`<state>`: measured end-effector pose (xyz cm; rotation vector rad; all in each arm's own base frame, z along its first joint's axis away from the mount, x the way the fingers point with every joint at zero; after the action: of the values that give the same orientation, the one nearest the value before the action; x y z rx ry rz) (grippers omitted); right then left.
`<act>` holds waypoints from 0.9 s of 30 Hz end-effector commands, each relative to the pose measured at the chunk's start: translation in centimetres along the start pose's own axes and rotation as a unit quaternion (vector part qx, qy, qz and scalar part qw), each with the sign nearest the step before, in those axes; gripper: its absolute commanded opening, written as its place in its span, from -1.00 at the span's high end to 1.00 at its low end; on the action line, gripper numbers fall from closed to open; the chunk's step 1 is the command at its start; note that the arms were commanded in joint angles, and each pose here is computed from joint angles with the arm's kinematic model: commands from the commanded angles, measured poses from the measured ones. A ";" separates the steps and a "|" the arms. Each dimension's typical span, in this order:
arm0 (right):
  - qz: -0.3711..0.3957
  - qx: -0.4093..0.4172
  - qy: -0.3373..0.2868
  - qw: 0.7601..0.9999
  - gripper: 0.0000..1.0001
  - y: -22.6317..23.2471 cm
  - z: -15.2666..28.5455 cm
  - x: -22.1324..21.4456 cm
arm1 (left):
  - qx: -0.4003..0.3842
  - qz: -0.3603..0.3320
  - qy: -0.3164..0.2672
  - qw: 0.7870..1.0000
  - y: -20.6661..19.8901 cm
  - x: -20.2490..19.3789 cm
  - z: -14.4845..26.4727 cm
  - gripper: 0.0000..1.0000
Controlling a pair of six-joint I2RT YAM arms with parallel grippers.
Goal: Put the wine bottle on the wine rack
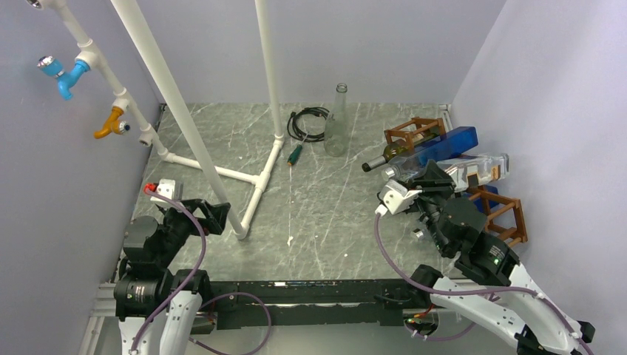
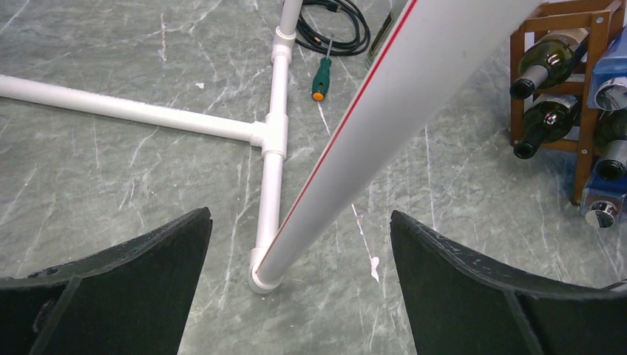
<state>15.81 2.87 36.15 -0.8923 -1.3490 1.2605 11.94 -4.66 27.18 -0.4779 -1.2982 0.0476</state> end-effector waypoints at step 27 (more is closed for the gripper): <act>0.049 0.026 0.107 0.993 1.00 4.6 -5.8 -5.2 | -0.039 -0.016 -0.036 0.998 -1.3 0.9 1.2 -0.96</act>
<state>21.65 -0.39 28.96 -0.9820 -1.0447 1.1955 11.01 -5.23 27.56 -0.5173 -1.3240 -0.0053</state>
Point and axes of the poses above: each gripper's point midway between its finger pads, its own z axis back along the fingers, its own y axis along the line the jaws close on, x = y × z, the point moved 6 cm from there along z, back along the fingers, and after that the axes turned 4 degrees about z, right-handed, at the moved point
